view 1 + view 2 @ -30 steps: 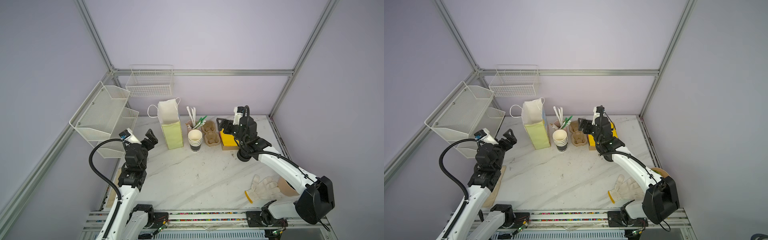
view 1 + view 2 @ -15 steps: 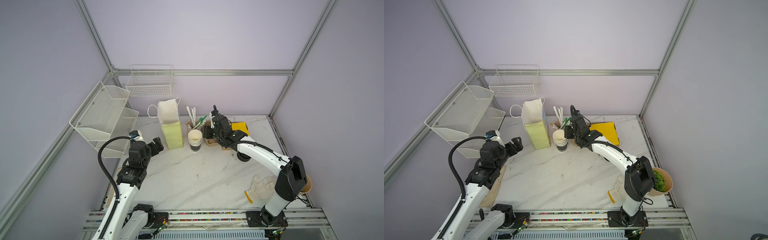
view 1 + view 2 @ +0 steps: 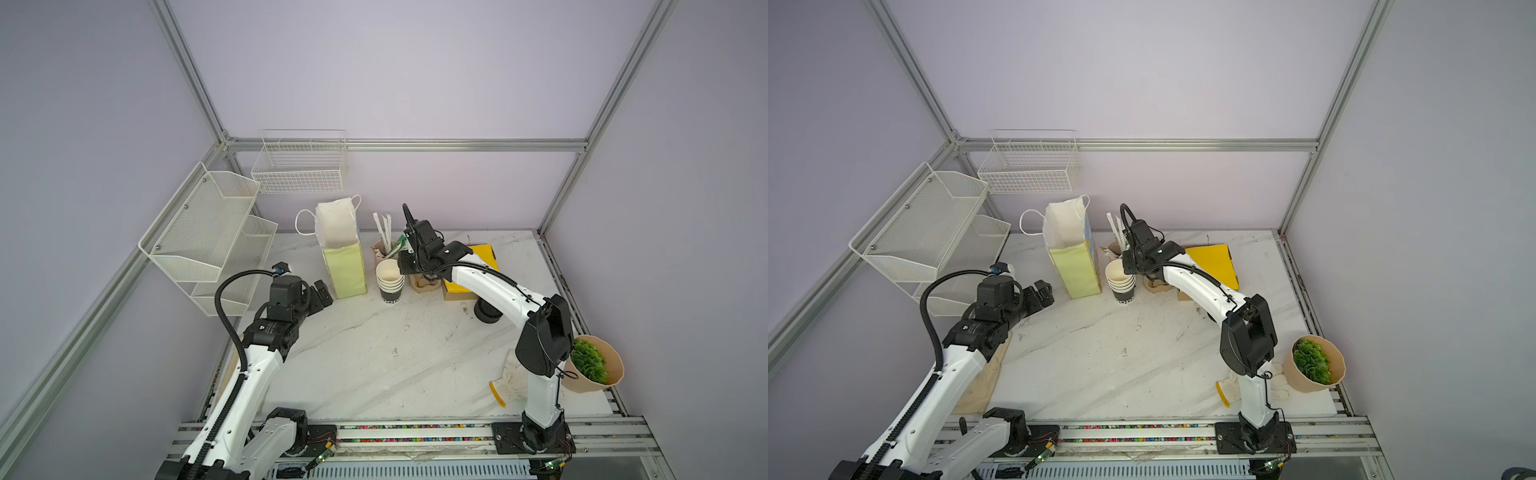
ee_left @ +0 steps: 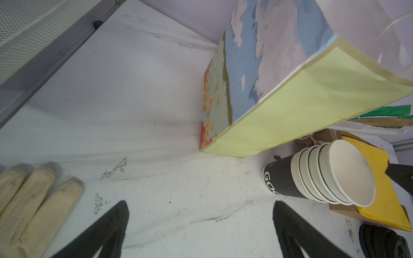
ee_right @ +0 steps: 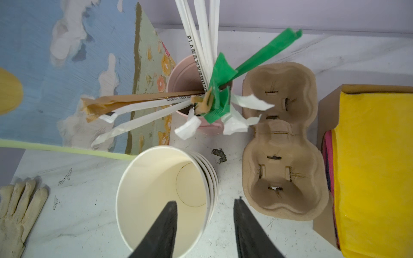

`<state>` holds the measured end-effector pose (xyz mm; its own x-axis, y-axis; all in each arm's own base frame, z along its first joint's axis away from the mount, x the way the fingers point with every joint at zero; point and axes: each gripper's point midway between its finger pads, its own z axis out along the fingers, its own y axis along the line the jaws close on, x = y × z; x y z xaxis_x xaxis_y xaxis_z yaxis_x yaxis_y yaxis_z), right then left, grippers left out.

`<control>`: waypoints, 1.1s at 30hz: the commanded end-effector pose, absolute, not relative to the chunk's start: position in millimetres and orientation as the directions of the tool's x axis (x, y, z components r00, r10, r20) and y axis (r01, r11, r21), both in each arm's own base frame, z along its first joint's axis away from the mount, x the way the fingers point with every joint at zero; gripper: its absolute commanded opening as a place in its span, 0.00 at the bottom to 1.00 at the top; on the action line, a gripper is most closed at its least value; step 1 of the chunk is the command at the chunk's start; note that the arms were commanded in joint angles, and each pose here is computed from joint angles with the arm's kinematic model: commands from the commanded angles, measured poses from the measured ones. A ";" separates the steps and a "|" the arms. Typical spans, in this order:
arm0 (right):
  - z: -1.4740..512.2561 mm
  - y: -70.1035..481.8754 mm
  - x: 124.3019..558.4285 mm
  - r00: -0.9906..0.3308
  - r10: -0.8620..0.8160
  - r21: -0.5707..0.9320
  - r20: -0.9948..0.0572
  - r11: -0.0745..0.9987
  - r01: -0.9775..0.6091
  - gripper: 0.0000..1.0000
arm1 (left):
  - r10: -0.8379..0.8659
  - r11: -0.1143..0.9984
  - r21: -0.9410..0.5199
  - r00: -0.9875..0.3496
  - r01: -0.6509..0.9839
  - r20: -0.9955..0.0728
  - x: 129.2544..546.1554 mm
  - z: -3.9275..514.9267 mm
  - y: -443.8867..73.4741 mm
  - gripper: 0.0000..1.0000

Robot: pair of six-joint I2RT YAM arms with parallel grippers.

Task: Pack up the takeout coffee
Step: 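Lower the right gripper into the top white paper cup and grip its rim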

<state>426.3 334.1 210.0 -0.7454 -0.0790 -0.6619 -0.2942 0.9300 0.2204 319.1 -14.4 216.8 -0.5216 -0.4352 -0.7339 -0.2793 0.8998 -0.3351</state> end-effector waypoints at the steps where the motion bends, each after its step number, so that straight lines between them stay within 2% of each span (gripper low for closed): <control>1: 206.7 334.5 420.3 -0.765 -0.116 0.199 -0.633 0.931 -0.306 0.42 | -0.437 0.899 -0.385 -0.475 -0.208 -0.764 328.5 260.6 -24.6 1.00; 17: 186.2 345.6 430.2 -0.789 -0.158 0.174 -0.594 0.932 -0.318 0.34 | -0.438 0.897 -0.401 -0.494 -0.185 -0.751 330.0 259.5 -30.5 1.00; 23: 182.0 347.2 432.7 -0.791 -0.160 0.171 -0.590 0.933 -0.315 0.25 | -0.438 0.896 -0.404 -0.500 -0.182 -0.747 330.9 258.4 -31.3 1.00; 33: 179.3 347.1 435.6 -0.792 -0.160 0.161 -0.589 0.938 -0.308 0.16 | -0.445 0.892 -0.413 -0.505 -0.181 -0.740 332.0 257.9 -31.2 1.00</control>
<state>436.8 347.5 185.7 -0.7834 -0.1405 -0.6055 -0.3103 0.9325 0.1851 318.5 -28.6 206.4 -0.5858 -0.4331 -0.6850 -0.2368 0.8998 -0.3664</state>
